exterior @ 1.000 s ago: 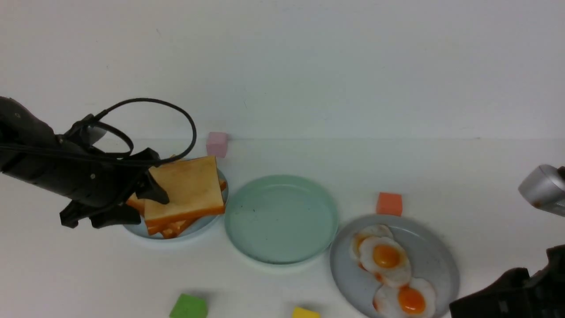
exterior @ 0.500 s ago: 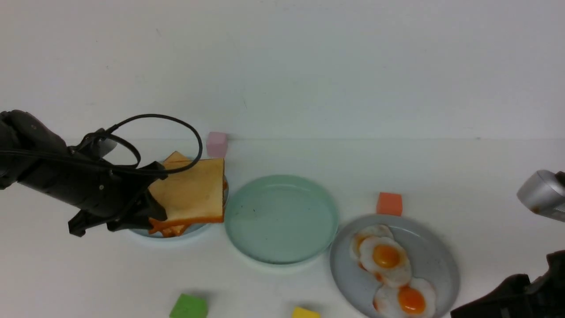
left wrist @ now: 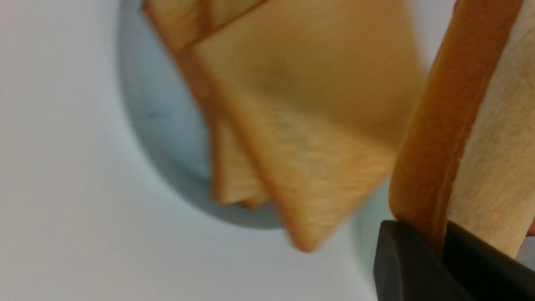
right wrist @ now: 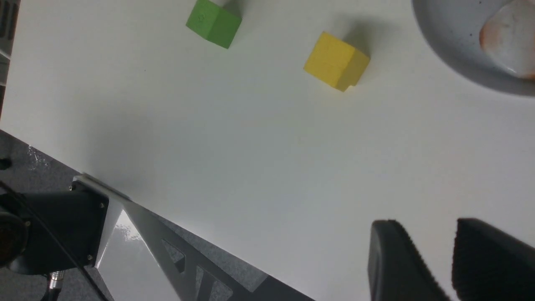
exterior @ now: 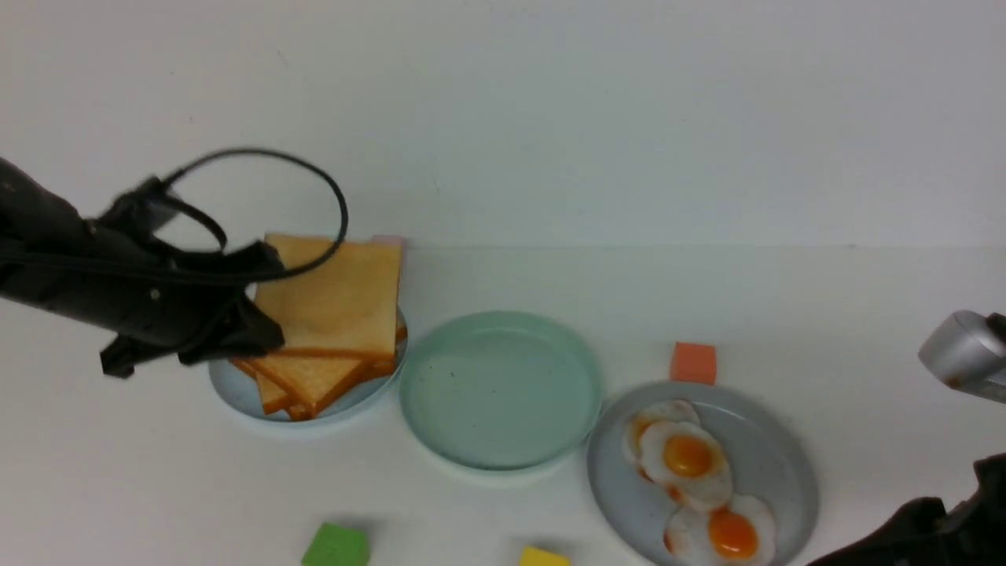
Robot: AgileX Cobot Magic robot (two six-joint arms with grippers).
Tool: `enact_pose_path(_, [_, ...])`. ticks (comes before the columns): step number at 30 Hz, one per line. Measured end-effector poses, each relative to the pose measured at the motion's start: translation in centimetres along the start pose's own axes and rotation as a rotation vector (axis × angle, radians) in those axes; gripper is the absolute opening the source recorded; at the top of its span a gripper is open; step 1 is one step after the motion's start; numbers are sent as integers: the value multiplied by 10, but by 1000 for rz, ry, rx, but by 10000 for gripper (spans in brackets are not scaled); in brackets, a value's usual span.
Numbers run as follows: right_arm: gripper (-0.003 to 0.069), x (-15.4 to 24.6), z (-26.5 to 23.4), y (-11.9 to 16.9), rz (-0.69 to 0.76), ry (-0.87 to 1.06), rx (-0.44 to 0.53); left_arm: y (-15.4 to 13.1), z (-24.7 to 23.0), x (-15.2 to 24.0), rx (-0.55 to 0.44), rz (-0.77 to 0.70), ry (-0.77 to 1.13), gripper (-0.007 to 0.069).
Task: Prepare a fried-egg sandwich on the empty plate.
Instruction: Use the left arm to put a slice of bread into the empty plate in the middle
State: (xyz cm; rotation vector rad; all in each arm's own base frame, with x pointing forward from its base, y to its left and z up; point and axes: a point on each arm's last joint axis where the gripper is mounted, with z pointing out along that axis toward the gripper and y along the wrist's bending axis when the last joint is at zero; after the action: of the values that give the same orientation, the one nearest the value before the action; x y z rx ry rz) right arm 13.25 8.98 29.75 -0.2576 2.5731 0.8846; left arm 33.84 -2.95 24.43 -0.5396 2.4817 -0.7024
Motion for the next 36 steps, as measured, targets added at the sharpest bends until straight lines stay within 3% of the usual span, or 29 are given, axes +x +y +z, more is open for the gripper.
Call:
enact_pose_path(4, [238, 0, 0, 0, -3, 1, 5, -22, -15, 6, 110, -12, -12, 55])
enact_pose_path(10, [238, 0, 0, -3, -23, 5, 33, -65, 9, 38, 239, 29, 73, 55])
enact_pose_path(14, [238, 3, 0, -7, -15, 32, 72, -67, 48, 52, 212, -36, 121, 55])
enact_pose_path(21, [238, 6, -2, -16, 28, 64, 176, -42, 109, 68, 130, -152, 210, 55])
enact_pose_path(26, [238, 6, -2, -17, 30, 65, 185, -33, 126, 74, 119, -164, 237, 62])
enact_pose_path(29, [238, 6, -2, -17, 31, 65, 185, -32, 127, 74, 122, -159, 239, 96])
enact_pose_path(32, [238, 6, -2, -17, 31, 65, 185, -33, 126, 74, 127, -158, 245, 180])
enact_pose_path(34, [238, 6, -2, -17, 31, 65, 185, -34, 125, 76, 140, -155, 269, 286])
enact_pose_path(36, [238, 6, -2, -17, 31, 65, 185, -37, 123, 77, 151, -153, 279, 347])
